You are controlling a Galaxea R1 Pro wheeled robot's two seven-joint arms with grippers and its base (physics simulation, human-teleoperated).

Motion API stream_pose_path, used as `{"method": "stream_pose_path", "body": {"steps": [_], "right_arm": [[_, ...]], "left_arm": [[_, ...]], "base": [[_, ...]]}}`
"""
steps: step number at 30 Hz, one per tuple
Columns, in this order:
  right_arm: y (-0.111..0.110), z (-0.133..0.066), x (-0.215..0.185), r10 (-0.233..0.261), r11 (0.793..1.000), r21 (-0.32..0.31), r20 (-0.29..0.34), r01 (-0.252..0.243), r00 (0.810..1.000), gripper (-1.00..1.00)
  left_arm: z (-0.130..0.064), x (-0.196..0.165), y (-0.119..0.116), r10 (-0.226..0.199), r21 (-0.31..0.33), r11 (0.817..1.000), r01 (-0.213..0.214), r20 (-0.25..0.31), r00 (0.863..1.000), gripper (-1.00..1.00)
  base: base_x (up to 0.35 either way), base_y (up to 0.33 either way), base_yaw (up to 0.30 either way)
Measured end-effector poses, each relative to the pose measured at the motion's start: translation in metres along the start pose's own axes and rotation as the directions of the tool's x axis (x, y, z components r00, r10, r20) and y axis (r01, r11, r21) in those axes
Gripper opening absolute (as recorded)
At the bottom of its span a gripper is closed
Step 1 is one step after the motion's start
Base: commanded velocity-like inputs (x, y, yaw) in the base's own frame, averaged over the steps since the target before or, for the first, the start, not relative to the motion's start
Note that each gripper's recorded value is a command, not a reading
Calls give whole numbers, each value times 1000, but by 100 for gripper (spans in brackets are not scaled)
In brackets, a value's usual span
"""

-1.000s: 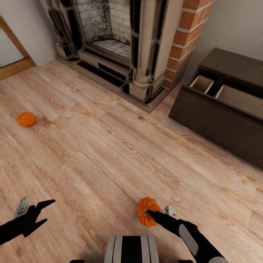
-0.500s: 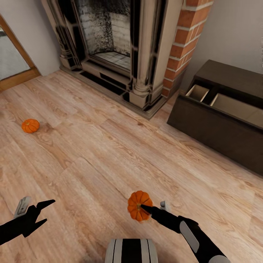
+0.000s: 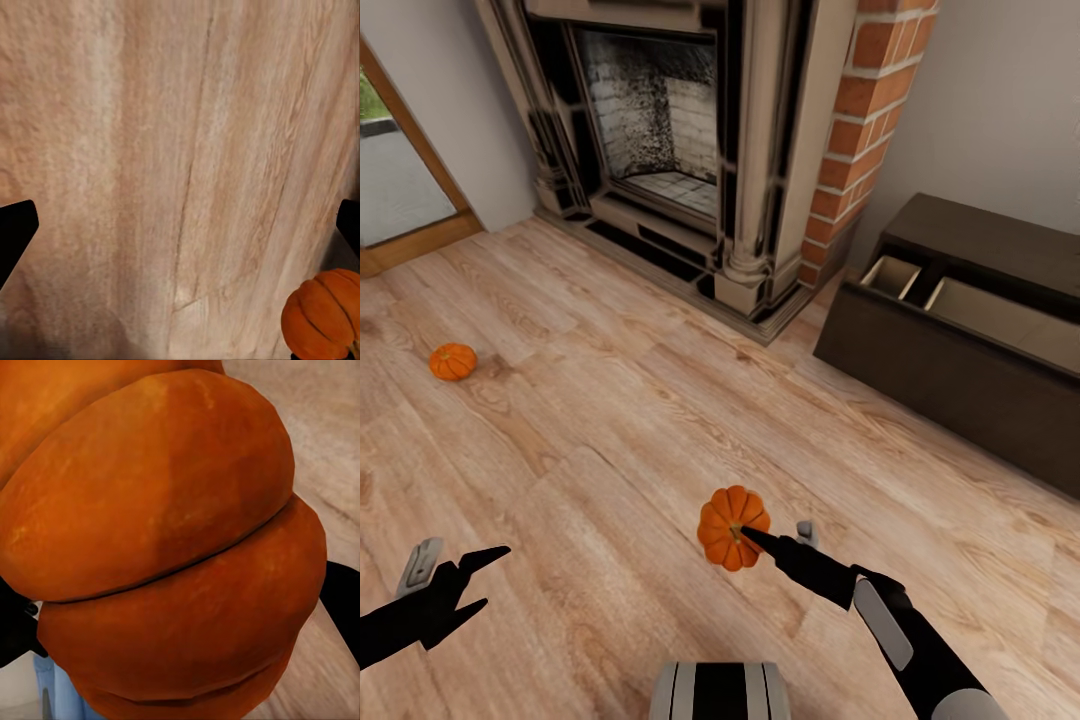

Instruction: Place each of the two pumpkins and all three candles from the living room inside a cabinet in the living room (use any cabinet), then make sure every cabinet is closed, and position the cauldron so it is next to a table in the living room.

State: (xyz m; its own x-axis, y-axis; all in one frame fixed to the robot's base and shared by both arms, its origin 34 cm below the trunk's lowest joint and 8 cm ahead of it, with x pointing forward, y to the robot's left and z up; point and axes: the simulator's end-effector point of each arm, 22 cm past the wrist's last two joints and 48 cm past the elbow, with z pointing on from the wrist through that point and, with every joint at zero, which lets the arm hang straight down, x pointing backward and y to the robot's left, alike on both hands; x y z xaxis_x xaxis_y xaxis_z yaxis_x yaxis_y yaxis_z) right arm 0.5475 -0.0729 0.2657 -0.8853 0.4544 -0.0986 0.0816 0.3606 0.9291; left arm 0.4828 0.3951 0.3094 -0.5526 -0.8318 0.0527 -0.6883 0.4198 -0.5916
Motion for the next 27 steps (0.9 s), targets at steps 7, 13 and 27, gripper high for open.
{"method": "stream_pose_path", "body": {"steps": [7, 13, 27], "right_arm": [[13, -2, -7, -23, 1000, -10, 10, 24, 1000, -100], [23, -4, -12, -43, 999, -13, 19, 43, 999, -100], [51, -8, -26, -98, 995, -22, 45, 100, 994, -100]], "left_arm": [[-7, -2, -11, 10, 24, 1000, -11, 12, 1000, 100], [-14, -4, -20, 19, 44, 999, -20, 22, 1000, 100], [-32, -8, -44, 40, 97, 994, -45, 51, 998, 100]], "base": [[0, 0, 0], [0, 0, 0], [0, 0, 93]]}}
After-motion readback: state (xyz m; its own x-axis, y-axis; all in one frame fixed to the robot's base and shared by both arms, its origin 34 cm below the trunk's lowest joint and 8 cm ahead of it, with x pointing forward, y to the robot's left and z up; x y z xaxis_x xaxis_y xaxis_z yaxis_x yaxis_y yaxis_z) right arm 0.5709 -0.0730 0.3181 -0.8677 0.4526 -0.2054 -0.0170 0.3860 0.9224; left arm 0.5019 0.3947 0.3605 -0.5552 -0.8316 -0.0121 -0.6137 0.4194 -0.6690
